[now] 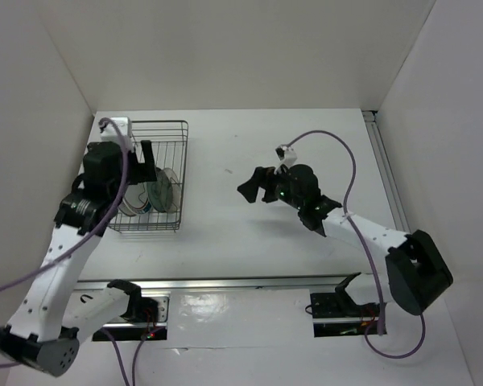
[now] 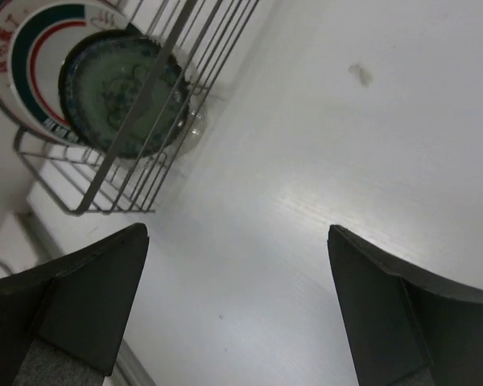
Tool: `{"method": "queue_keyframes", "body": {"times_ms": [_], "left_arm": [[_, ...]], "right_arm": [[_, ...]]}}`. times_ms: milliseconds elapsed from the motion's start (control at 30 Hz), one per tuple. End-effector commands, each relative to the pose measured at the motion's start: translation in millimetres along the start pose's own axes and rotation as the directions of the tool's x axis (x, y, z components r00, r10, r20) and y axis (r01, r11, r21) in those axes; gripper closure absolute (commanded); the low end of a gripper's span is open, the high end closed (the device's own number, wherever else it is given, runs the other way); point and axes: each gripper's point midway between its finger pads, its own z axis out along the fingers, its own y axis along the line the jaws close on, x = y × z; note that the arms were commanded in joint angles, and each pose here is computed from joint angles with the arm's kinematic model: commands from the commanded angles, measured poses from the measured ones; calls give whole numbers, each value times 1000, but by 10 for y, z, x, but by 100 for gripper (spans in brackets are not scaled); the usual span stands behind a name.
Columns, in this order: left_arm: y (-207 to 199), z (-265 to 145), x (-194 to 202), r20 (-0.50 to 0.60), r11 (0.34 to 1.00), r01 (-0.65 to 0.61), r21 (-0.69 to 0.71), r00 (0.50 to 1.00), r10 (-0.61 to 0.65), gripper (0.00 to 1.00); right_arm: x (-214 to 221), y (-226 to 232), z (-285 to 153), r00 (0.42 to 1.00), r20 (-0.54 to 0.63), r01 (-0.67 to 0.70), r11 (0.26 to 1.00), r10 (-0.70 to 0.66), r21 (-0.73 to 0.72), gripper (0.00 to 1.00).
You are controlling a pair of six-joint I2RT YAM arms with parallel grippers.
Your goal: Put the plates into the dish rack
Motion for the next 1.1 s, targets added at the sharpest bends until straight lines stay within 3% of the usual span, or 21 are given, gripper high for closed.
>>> {"method": "queue_keyframes", "body": {"times_ms": [0, 67, 100, 167, 200, 300, 367, 500, 733, 1067], "left_arm": [[-182, -290, -353, 135, 984, 84, 160, 985, -106, 0], [-138, -483, -341, 131, 982, 81, 171, 986, -105, 0], [-112, -558, -335, 138, 981, 83, 173, 985, -107, 0], [-71, -585, -87, 107, 979, 123, 162, 984, -142, 0], [-26, -719, -43, 139, 974, 144, 173, 976, -169, 0], [-55, -712, 395, 91, 966, 164, 202, 978, -186, 0], [-29, -632, 678, 50, 966, 190, 176, 978, -202, 0], [-57, -824, 561, 141, 952, 184, 245, 965, -223, 0], [-248, -783, 640, 91, 928, 174, 329, 972, -214, 0], [-290, -790, 652, 89, 920, 170, 352, 973, -214, 0]], "right_arm": [[-468, 44, -265, 976, 19, 201, 932, -217, 303, 1], [-808, 211, -408, 963, 57, 223, 898, -263, 379, 1], [-763, 163, -529, 963, 1, 242, 868, -270, 434, 1], [-981, 312, -755, 952, 55, 232, 826, -301, 514, 1], [-957, 309, -923, 946, 36, 247, 784, -324, 569, 1], [-926, 383, -1200, 935, 26, 259, 732, -354, 630, 1], [-963, 444, -1391, 932, 59, 238, 725, -358, 646, 1], [-979, 501, -1760, 924, 109, 214, 730, -367, 649, 1], [-1104, 433, -2261, 914, 230, 143, 794, -335, 591, 1], [-989, 256, -2140, 906, 128, 209, 690, -403, 693, 1]]}}
